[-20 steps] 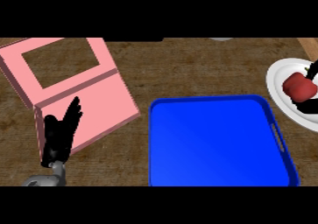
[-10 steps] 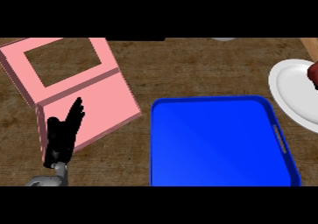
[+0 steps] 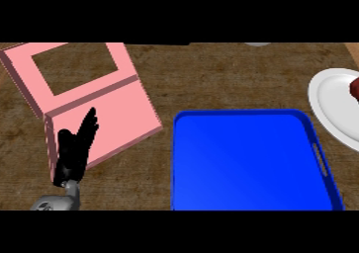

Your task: Pick the bell pepper from the tray and place it in the plate

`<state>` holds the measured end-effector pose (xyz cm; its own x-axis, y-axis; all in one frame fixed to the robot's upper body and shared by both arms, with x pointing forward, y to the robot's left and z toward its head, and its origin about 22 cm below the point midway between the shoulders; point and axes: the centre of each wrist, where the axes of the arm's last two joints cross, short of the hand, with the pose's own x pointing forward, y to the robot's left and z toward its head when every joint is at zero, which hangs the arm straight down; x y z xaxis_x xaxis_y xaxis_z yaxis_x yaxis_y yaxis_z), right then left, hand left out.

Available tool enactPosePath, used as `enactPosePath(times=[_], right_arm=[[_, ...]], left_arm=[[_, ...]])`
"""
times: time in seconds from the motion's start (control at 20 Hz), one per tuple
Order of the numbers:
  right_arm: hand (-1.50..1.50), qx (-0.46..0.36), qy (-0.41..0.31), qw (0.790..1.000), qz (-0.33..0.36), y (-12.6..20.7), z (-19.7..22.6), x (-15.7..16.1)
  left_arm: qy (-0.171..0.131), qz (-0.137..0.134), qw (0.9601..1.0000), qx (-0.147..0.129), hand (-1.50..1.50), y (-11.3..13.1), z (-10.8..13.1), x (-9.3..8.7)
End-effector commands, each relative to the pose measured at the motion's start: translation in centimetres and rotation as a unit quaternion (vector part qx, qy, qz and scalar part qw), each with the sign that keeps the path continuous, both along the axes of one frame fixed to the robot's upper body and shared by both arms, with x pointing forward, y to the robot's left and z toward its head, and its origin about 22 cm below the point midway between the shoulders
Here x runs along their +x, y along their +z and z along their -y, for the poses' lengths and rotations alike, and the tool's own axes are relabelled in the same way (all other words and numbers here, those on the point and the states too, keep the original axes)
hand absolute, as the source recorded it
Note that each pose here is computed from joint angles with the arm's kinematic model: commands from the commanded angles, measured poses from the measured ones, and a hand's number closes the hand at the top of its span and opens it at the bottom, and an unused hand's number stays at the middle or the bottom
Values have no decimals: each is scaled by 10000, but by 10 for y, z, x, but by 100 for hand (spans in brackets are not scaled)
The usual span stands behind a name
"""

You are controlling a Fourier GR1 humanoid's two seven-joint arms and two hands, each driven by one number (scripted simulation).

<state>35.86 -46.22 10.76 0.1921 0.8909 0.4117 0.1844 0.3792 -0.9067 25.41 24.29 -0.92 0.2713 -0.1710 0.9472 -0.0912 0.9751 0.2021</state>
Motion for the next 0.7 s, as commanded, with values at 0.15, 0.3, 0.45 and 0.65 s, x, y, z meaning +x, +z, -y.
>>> enactPosePath(times=[0.15, 0.3, 0.45, 0.65], right_arm=[[150, 477, 215, 9911, -1226, -25, 26, -15], [-150, 378, 250, 9827, -1798, -34, 29, -20], [-150, 443, 682, 9787, -1884, -33, 42, -30], [-150, 957, 1247, 9816, -1087, -10, 54, -30]], left_arm=[[-117, 56, 9999, 5, 0, 8, 8, 12], [-37, 50, 10000, -41, 0, 18, 10, 15], [-6, 33, 10000, -67, 0, -10, 18, -5], [-60, 56, 9999, -58, 0, -3, 5, 2]])
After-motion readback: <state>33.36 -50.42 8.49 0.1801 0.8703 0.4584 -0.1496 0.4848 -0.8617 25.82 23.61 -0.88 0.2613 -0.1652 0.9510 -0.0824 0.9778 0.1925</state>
